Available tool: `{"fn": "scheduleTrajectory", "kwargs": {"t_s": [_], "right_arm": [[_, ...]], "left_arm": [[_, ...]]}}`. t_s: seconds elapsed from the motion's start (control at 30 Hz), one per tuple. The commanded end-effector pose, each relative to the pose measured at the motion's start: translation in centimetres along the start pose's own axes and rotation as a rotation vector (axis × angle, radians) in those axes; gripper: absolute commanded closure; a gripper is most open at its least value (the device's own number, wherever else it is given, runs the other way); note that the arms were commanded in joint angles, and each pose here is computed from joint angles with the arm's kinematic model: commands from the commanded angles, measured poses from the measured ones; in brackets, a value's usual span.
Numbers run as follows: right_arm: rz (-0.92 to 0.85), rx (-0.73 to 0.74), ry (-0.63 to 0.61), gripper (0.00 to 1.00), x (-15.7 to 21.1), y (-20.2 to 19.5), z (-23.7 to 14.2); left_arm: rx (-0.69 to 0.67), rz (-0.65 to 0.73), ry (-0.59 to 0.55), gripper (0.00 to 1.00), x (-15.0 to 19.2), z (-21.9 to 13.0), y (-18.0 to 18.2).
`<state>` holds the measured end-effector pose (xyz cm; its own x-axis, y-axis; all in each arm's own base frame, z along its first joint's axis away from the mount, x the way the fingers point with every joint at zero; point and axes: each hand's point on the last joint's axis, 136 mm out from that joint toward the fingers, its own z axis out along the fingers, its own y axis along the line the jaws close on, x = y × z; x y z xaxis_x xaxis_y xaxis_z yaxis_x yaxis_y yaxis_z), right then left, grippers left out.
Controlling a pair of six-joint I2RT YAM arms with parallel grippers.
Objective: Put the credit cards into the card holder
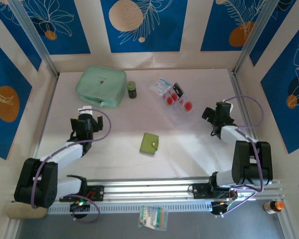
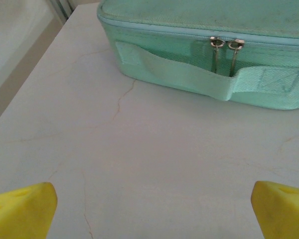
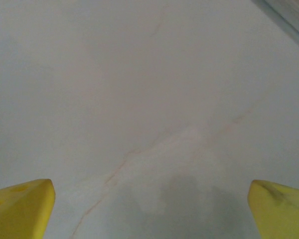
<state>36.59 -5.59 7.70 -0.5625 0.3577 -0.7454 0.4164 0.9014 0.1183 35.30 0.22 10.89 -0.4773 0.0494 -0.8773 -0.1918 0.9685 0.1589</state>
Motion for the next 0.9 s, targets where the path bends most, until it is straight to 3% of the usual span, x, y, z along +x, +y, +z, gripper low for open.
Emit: {"fn": "scheduleTrajectory", "kwargs": {"t_s": [0.0,0.2,0.47,0.53,0.87], "right_arm": [[-0.057,-0.073,-0.142,0.01,-2.6,2.0,0.2],[-0.118,-0.205,-0.189,0.01,-2.7,5.0,0.6],[-0.248,-0.376,-0.272,0.01,-0.8,8.1,-0.8],[-0.234,-0.386,-0.320,0.01,-0.7,7.8,-0.8],[-0.245,-0.401,-0.277,0.01,-0.4,8.0,-0.5]], "left_arm": [[-0.023,-0.009,-0.101,0.00,-1.7,0.8,0.6],[0.048,0.025,-0.174,0.01,-2.6,2.9,-1.0],[0.144,0.025,-0.186,0.00,-0.6,3.7,-2.4],[0.173,0.034,-0.178,0.01,-0.7,3.7,-2.9],[0.221,0.019,-0.159,0.01,-0.7,4.3,-3.0]]}}
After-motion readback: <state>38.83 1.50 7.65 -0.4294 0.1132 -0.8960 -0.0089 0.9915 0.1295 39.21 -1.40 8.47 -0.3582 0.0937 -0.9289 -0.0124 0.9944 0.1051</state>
